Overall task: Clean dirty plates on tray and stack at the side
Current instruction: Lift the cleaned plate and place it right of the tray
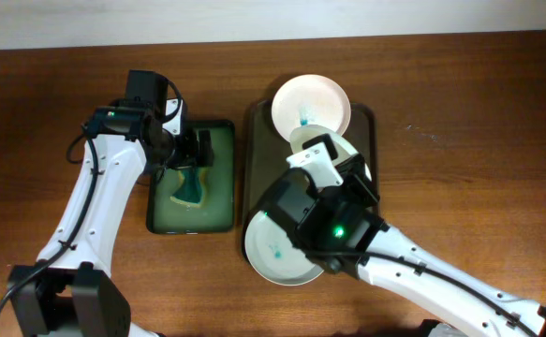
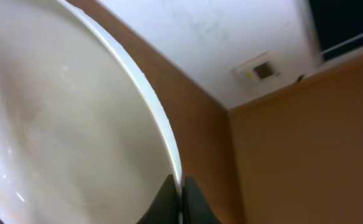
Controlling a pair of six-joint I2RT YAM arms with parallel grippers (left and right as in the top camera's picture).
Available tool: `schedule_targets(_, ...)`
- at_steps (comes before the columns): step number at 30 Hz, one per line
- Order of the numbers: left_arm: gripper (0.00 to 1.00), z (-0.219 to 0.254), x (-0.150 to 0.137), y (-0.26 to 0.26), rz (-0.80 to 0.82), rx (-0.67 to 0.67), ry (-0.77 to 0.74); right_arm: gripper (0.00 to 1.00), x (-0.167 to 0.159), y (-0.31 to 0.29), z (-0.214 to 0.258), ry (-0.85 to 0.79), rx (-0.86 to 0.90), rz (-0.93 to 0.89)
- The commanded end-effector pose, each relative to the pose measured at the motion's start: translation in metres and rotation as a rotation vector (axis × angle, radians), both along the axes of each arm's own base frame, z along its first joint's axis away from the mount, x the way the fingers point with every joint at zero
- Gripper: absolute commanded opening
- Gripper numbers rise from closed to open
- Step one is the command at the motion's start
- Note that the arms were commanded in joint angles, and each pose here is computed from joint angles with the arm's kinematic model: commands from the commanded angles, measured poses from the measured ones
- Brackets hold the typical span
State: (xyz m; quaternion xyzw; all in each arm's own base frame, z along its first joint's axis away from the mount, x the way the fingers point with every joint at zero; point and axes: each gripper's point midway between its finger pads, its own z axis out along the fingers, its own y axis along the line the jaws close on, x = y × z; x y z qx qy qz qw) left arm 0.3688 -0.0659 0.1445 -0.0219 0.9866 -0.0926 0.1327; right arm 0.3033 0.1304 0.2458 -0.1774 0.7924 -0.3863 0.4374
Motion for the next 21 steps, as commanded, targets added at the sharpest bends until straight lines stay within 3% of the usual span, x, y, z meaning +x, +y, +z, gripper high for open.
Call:
schedule_targets(1, 1.00, 0.0072, 0.0018, -0.0023, -0.012, -0.013, -0.019, 0.04, -0.0067, 0.0057, 0.0232, -0.108, -0.058, -0.003)
schedule_targets(21, 1.00, 0.0072, 0.0018, -0.0023, -0.012, -0.013, -0.019, 0.04, -0.0093, 0.0109, 0.0231, -0.104, -0.064, 0.017)
